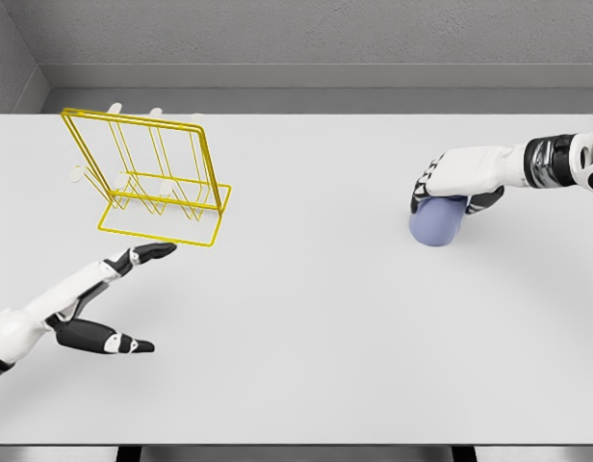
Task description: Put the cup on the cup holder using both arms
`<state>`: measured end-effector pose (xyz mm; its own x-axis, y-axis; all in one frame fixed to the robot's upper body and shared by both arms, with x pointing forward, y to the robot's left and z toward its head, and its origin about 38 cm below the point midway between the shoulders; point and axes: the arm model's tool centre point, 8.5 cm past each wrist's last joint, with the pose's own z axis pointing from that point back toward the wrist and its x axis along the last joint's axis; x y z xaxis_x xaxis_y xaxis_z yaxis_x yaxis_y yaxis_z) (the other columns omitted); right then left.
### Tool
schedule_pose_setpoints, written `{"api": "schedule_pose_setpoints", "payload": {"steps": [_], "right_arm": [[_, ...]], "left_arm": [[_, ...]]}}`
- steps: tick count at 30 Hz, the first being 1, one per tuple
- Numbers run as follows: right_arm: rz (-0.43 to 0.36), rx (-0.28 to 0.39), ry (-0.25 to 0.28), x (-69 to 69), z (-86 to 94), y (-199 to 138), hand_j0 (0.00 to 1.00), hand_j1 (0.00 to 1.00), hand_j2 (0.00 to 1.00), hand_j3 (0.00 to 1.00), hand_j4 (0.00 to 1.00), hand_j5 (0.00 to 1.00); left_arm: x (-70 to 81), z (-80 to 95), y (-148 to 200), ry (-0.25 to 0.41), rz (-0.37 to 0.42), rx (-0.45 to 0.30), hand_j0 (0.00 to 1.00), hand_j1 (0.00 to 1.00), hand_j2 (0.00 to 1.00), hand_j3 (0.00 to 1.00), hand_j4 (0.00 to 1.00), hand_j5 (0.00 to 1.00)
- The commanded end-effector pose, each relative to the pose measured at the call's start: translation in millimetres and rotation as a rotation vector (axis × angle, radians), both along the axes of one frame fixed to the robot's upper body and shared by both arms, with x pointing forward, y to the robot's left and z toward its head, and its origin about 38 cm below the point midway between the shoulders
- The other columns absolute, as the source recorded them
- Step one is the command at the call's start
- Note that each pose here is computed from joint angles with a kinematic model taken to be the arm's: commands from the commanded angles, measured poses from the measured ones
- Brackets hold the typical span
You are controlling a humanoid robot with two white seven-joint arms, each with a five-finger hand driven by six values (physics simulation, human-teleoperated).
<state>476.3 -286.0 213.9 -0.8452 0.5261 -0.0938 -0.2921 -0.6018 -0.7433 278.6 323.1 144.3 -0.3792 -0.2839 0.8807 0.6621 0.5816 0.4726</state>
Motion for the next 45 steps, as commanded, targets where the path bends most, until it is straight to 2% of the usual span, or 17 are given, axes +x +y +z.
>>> {"api": "schedule_pose_setpoints", "payload": {"steps": [1,4,5,8,21,24,26,29,32,34,38,41,45], "right_arm": [[0.015,-0.033,0.006,-1.8,-4.2,-1,0.68,0.68,0.68,0.68,0.68,0.68],[0.014,-0.031,0.003,-1.2,-3.0,-2,0.67,0.67,0.67,0.67,0.67,0.67],[0.015,-0.031,0.002,-1.3,-2.9,-1,0.62,0.62,0.62,0.62,0.62,0.62],[0.014,-0.026,-0.001,-0.6,-0.7,-1,0.62,0.62,0.62,0.62,0.62,0.62],[0.041,-0.018,-0.021,-4.7,9.9,5,0.60,0.60,0.60,0.60,0.60,0.60],[0.050,-0.025,-0.031,-9.1,15.6,3,0.60,0.60,0.60,0.60,0.60,0.60],[0.061,-0.031,-0.053,-12.0,29.2,4,0.59,0.59,0.59,0.59,0.59,0.59],[0.063,-0.035,-0.057,-15.1,31.8,1,0.59,0.59,0.59,0.59,0.59,0.59],[0.060,-0.040,-0.056,-16.1,31.9,-2,0.59,0.59,0.59,0.59,0.59,0.59],[0.112,-0.043,-0.076,-29.4,40.3,7,0.59,0.59,0.59,0.59,0.59,0.59],[0.159,-0.052,-0.087,-39.5,44.0,16,0.59,0.59,0.59,0.59,0.59,0.59],[0.206,-0.075,-0.089,-53.0,47.8,24,0.57,0.57,0.57,0.57,0.57,0.57],[0.256,-0.078,-0.101,-63.1,51.0,36,0.57,0.57,0.57,0.57,0.57,0.57]], "left_arm": [[-0.1,-2.0,-3,0.013,0.008,-0.031,1.00,1.00,1.00,1.00,1.00,1.00],[-0.8,-6.6,-8,0.049,0.026,-0.094,1.00,1.00,1.00,1.00,1.00,1.00],[-0.9,-9.3,-12,0.066,0.036,-0.126,1.00,1.00,1.00,1.00,1.00,1.00],[2.6,-10.6,-23,0.073,0.040,-0.191,1.00,1.00,1.00,1.00,1.00,1.00],[3.2,-13.7,-35,0.079,0.006,-0.193,1.00,1.00,1.00,1.00,1.00,1.00],[2.7,-14.0,-36,0.070,-0.004,-0.179,1.00,1.00,1.00,1.00,1.00,1.00],[2.6,-14.1,-36,0.068,-0.006,-0.175,1.00,1.00,1.00,1.00,1.00,1.00],[-2.0,-20.7,-39,0.099,-0.004,-0.187,1.00,1.00,1.00,1.00,1.00,1.00],[-1.1,-22.4,-37,0.128,0.035,-0.230,1.00,1.00,1.00,1.00,1.00,1.00],[0.2,-22.0,-36,0.149,0.056,-0.261,1.00,1.00,1.00,1.00,1.00,1.00],[-2.4,-26.4,-37,0.180,0.061,-0.279,1.00,1.00,1.00,1.00,1.00,1.00],[4.7,-22.0,-38,0.201,0.076,-0.325,1.00,1.00,1.00,1.00,1.00,1.00],[7.1,-21.0,-37,0.217,0.092,-0.355,1.00,1.00,1.00,1.00,1.00,1.00]]}}
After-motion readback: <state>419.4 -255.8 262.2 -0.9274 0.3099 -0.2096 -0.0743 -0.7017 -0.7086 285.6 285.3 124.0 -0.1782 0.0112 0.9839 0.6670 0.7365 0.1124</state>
